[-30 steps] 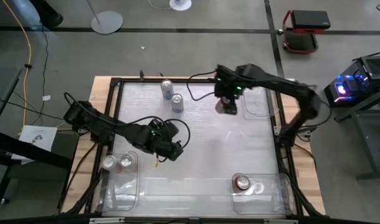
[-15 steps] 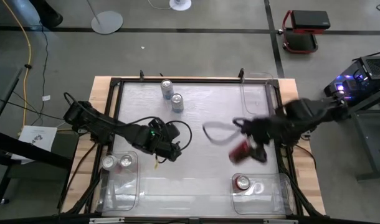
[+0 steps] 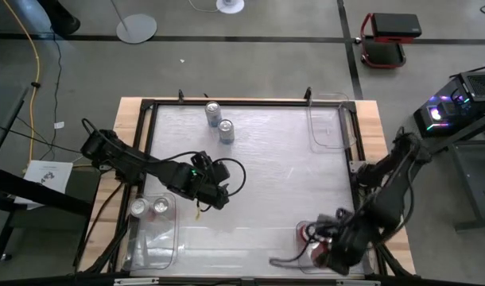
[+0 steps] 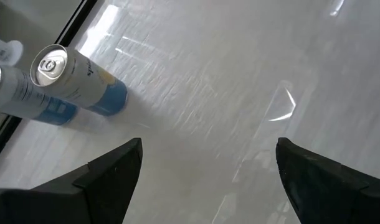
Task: Sort soda cans
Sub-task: Put the red-black soda can into the bottom right transparent bin, then put the top blue-white soda can into the top transparent bin
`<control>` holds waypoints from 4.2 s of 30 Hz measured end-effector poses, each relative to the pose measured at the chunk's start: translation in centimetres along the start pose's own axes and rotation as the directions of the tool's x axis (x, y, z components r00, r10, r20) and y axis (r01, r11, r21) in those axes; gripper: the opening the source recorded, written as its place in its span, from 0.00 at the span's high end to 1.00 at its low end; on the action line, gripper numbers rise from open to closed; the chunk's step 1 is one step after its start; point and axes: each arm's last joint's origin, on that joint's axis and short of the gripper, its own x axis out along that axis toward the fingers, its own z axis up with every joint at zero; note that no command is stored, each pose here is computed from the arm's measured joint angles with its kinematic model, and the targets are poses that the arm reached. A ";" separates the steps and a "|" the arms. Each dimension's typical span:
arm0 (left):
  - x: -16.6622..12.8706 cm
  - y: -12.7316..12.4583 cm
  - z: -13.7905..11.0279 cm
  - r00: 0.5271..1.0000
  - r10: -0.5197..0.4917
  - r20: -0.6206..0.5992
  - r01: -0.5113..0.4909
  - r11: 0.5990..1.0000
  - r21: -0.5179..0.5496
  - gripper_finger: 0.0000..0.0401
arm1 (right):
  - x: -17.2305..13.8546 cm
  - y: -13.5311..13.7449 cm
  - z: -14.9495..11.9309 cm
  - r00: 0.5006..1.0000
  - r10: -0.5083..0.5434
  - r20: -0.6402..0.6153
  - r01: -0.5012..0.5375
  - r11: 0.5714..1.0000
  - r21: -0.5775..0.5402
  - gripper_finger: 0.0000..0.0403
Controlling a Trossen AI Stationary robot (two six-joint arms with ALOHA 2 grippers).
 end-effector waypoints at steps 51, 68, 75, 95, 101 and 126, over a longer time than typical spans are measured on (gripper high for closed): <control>0.0 0.0 0.0 1.000 -0.004 -0.005 0.004 0.998 0.068 0.14 | 14.3 2.9 0.8 0.958 -0.284 0.033 0.192 0.556 -0.808 0.22; 0.0 0.0 0.0 1.000 -0.005 -0.005 0.005 0.998 0.066 0.14 | 12.8 2.6 0.5 0.961 -0.277 -0.022 0.135 0.536 -0.833 0.17; 0.0 0.0 0.0 1.000 -0.005 -0.006 0.006 0.998 0.059 0.14 | 11.4 2.6 0.5 0.970 -0.244 -0.004 0.132 0.537 -0.833 0.17; 0.0 0.0 0.0 1.000 -0.006 -0.005 0.006 0.998 0.058 0.14 | 1.9 -0.4 0.6 0.984 -0.164 0.070 0.177 0.941 -0.289 0.18; -1.3 0.1 1.2 0.985 -0.157 0.071 0.148 0.982 0.116 0.14 | -4.3 -2.9 2.2 0.793 -0.150 0.590 0.127 0.989 0.082 0.21; 1.9 21.3 11.0 0.849 0.041 0.526 0.251 0.845 -0.472 0.23 | -14.8 -17.2 3.5 0.574 -0.384 0.723 0.559 0.829 -0.004 0.21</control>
